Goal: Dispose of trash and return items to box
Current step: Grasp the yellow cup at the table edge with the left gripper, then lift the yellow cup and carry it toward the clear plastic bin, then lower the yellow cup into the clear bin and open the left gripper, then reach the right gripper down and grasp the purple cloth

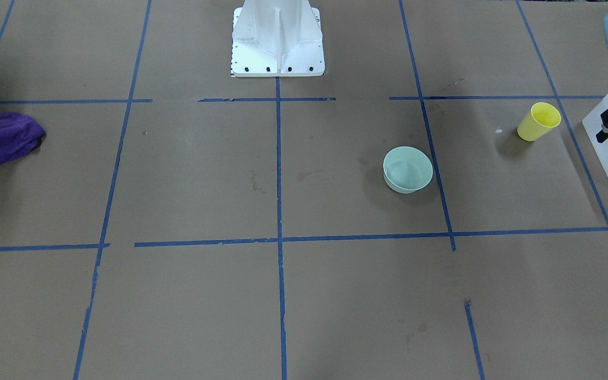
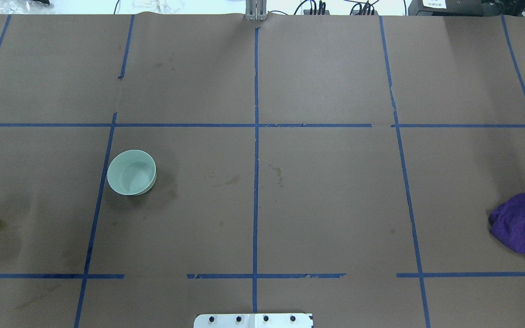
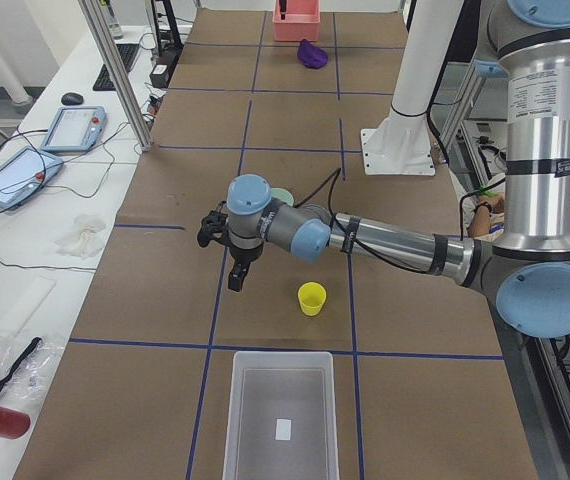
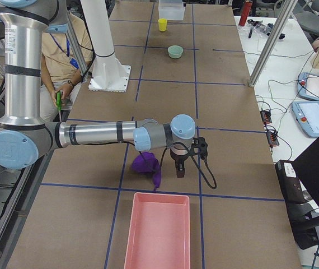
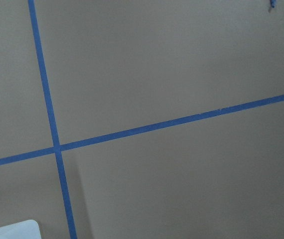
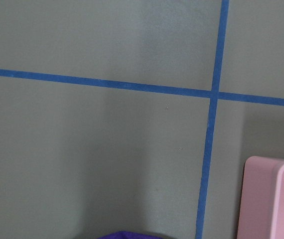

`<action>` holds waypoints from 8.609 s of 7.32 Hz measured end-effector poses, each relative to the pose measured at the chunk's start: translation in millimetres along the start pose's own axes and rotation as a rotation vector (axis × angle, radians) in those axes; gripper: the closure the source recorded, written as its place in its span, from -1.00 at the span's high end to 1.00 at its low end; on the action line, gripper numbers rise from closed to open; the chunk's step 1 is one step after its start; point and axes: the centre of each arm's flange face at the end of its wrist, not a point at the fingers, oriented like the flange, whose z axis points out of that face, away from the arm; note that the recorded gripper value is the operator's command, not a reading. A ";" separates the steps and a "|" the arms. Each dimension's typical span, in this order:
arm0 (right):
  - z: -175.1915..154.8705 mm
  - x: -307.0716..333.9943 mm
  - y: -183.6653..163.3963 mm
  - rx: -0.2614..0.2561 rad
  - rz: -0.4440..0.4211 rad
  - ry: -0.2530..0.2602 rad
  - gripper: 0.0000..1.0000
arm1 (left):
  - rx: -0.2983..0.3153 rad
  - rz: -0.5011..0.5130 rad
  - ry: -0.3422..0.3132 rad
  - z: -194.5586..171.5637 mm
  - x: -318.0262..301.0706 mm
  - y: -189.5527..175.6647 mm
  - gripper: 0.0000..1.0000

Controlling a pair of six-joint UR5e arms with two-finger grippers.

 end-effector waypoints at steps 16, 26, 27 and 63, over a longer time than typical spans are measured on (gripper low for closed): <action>4.4 -28.1 -2.0 0.095 -0.026 -0.080 1.00 | -0.225 -0.145 -0.012 124.8 26.1 136.2 0.50; 2.6 -30.8 -3.0 0.099 -0.030 -0.080 1.00 | -0.091 -0.064 0.023 61.2 47.1 115.2 -1.00; 3.5 -32.0 -3.0 0.097 -0.033 -0.080 1.00 | -0.058 -0.002 0.001 42.6 23.5 114.5 -1.00; 96.8 -65.1 97.6 -0.021 0.214 0.017 -0.35 | -0.014 -0.214 -0.043 -90.5 -12.4 -83.5 0.29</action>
